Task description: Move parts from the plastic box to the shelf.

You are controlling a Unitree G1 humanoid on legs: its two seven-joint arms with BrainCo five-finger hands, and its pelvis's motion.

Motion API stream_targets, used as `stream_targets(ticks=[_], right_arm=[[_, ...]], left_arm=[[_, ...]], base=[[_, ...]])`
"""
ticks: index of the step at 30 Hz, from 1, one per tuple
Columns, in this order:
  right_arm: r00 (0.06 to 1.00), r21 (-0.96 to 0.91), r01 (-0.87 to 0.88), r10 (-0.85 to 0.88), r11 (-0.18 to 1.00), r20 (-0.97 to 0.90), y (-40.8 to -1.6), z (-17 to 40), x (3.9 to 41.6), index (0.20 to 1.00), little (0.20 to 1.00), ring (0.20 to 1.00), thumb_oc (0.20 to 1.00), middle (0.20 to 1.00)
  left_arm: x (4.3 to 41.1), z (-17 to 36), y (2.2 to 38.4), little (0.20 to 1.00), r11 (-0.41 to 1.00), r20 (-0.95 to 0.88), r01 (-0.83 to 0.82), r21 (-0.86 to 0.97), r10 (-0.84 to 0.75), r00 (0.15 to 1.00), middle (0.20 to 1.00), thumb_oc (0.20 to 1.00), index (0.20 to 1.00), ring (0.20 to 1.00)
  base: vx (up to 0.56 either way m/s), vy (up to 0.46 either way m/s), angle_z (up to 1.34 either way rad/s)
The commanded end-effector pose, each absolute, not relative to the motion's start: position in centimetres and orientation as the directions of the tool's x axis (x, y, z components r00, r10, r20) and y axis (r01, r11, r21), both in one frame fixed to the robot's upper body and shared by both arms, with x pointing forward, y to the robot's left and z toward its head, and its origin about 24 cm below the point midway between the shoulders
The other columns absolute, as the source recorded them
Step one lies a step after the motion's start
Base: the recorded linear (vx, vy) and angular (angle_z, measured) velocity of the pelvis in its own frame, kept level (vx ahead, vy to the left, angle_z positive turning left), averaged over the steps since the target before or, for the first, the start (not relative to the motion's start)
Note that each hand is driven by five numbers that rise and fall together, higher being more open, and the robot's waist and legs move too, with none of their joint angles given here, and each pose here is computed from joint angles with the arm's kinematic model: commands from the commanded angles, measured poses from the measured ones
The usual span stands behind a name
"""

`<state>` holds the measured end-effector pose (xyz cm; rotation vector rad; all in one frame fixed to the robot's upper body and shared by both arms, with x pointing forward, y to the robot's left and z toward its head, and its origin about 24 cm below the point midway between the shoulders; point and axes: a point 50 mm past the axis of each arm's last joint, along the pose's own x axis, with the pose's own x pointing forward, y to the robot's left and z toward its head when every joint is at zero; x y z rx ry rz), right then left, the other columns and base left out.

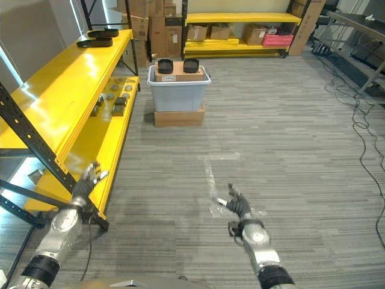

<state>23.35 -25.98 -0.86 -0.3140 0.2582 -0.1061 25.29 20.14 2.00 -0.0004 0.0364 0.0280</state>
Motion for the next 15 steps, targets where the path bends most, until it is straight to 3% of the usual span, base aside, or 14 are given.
stream_targets(ticks=[1, 2, 3, 5, 8, 15], right_arm=[[0.985, -0.382, 0.147, -0.172, 0.912, -0.032, -27.0, 2.6, 25.0, 1.0, 1.0, 1.0, 1.0, 1.0], [0.984, -0.383, 0.147, -0.173, 0.912, -0.034, -27.0, 2.6, 24.9, 1.0, 1.0, 1.0, 1.0, 1.0], [0.982, -0.376, 0.176, -0.139, 0.91, 0.124, -26.4, 5.8, 25.0, 1.0, 1.0, 1.0, 1.0, 1.0], [0.983, -0.376, 0.176, -0.139, 0.91, 0.123, -26.3, 5.8, 24.9, 1.0, 1.0, 1.0, 1.0, 1.0], [0.949, -0.351, 0.185, -0.075, 0.918, 0.305, -25.0, 9.5, 24.2, 1.0, 1.0, 1.0, 1.0, 1.0], [0.922, -0.364, 0.146, 0.007, 0.92, 0.388, -23.7, 11.4, 22.8, 1.0, 1.0, 1.0, 1.0, 1.0]], left_arm=[[26.7, 4.6, 21.9, 1.0, 0.995, 0.112, -0.092, 0.029, 0.088, 0.99, 1.0, 1.0, 1.0, 1.0], [26.7, 4.6, 21.9, 1.0, 0.995, 0.111, -0.092, 0.03, 0.088, 0.99, 1.0, 1.0, 1.0, 1.0], [26.3, 7.7, 21.8, 1.0, 0.996, 0.253, -0.072, 0.054, 0.056, 0.966, 1.0, 1.0, 1.0, 1.0], [26.3, 7.7, 21.8, 1.0, 0.996, 0.252, -0.071, 0.055, 0.055, 0.966, 1.0, 1.0, 1.0, 1.0], [25.2, 10.9, 21.5, 1.0, 0.996, 0.397, -0.056, 0.075, 0.022, 0.918, 1.0, 1.0, 1.0, 1.0], [23.7, 13.1, 21.0, 1.0, 0.993, 0.487, -0.017, 0.113, -0.04, 0.872, 1.0, 1.0, 1.0, 1.0]], base=[[-0.01, -0.017, -0.04], [0.04, -0.034, -0.07], [0.03, -0.026, -0.07], [0.02, -0.018, -0.06], [0.02, -0.034, -0.04], [0.01, -0.044, -0.04]])
